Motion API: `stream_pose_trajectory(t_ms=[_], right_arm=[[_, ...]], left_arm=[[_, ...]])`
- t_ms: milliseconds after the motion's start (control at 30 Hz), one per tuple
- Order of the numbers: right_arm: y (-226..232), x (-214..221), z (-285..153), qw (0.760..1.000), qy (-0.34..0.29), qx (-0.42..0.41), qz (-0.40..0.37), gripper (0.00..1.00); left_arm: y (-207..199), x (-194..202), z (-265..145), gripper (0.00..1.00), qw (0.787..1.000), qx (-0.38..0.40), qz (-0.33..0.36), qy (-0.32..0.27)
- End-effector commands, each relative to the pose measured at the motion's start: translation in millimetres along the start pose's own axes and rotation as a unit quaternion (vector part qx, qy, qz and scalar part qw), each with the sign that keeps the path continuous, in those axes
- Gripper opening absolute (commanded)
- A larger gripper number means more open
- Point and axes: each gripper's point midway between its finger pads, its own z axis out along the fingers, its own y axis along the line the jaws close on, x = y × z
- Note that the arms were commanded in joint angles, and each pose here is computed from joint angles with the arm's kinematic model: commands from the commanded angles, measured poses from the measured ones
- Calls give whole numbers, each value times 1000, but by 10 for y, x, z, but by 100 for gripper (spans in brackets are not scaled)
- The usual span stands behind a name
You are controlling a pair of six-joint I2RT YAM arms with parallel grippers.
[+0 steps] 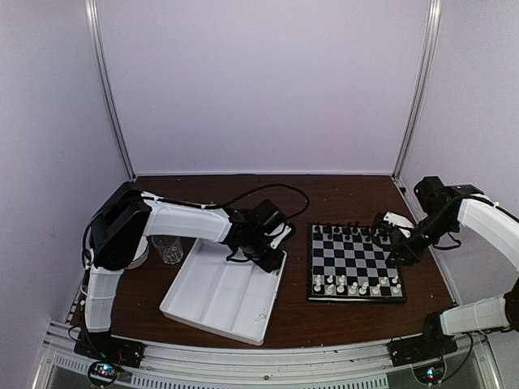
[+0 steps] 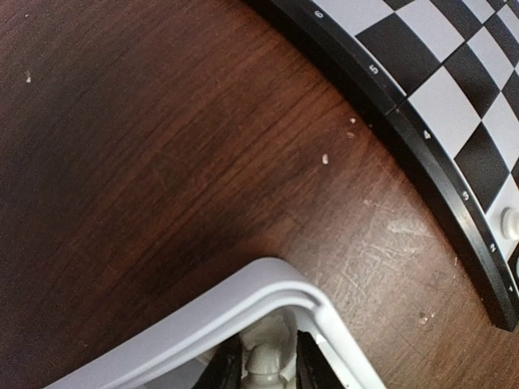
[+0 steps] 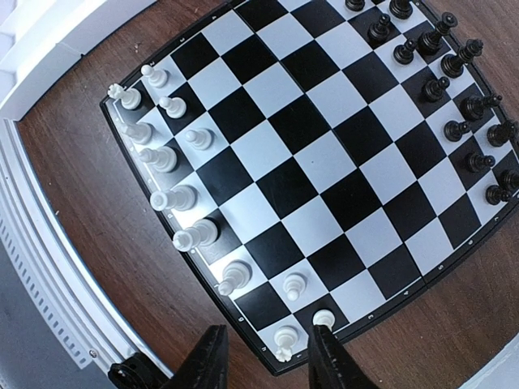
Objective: Set up the chess pieces on the board
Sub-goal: Pick up the knight from the storage box.
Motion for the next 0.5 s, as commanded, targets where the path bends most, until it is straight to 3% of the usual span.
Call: stream_pose_trajectory(t_ms=[0,267,467], right_arm=[[26,-32,-22,1000,-14,0,-1,36],[29,-37,-17,1000,-15,-2,-2,36],[30,-45,-11,1000,-15,-6,-1,36]], left_arm=[[60,31,48,25,1000,-13,9,9],[74,199,-23,31,999,-38,21,33],[141,296,-96,29,997,-60,22,42]])
